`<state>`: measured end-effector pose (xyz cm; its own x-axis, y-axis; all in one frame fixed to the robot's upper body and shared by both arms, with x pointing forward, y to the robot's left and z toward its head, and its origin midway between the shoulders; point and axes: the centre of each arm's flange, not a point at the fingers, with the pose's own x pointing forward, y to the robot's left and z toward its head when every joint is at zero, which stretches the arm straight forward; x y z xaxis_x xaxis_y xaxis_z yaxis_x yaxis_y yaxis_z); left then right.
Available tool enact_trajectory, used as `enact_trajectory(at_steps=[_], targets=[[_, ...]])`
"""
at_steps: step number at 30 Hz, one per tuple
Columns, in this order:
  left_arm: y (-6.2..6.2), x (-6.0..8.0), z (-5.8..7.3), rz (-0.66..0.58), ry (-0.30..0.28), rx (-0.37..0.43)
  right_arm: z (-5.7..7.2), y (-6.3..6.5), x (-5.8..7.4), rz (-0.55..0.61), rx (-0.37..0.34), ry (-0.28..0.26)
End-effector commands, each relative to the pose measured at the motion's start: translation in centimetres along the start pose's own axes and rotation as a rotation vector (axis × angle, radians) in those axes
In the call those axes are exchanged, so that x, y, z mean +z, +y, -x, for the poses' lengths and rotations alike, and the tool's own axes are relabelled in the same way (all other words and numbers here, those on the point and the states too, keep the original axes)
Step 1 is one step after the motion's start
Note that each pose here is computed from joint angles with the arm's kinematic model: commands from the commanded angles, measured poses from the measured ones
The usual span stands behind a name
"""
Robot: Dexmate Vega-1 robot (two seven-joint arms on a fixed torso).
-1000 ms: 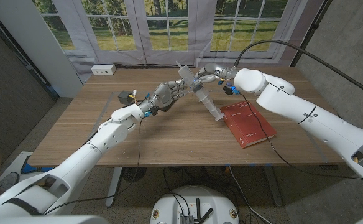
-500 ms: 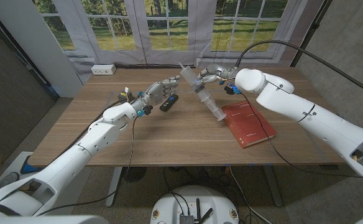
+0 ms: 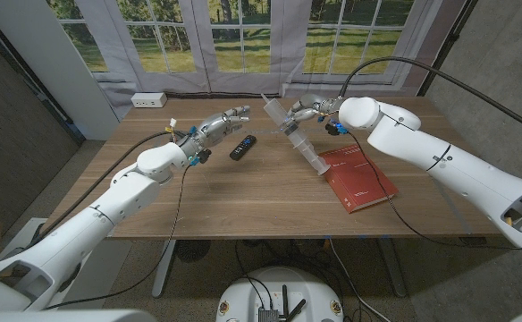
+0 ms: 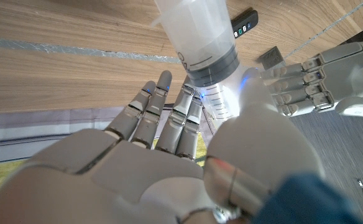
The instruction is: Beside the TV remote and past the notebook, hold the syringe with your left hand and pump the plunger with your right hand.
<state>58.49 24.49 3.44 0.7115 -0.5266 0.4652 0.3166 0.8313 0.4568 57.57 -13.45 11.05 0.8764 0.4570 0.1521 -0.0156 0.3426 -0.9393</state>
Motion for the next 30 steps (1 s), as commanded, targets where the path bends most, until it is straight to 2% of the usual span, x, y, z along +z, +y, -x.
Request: enact_trajectory(at_steps=[1,8,20,28,29,30], targets=[[0.9,1.7,1.2,-0.225,0.014,0.097,-0.3,-0.2,-0.6,0.018,0.029,0.052],[1.3,3.0,1.5,-0.377,0.033,0.107,-0.6,-0.3,-0.5,0.025,0.052,0.08],[1.6,4.7,1.6,-0.517,0.026,0.099,-1.4,-0.6,-0.2,0.04,0.128,0.121],[1.8,6.3,1.2,-0.668,0.012,0.053,-2.0,-0.9,0.0,0.046,0.177,0.142],[1.8,6.5,1.2,-0.687,0.008,0.047,-2.0,-0.9,0.0,0.045,0.184,0.151],[1.8,6.6,1.1,-0.706,0.005,0.04,-2.2,-0.8,-0.1,0.119,0.22,0.19]])
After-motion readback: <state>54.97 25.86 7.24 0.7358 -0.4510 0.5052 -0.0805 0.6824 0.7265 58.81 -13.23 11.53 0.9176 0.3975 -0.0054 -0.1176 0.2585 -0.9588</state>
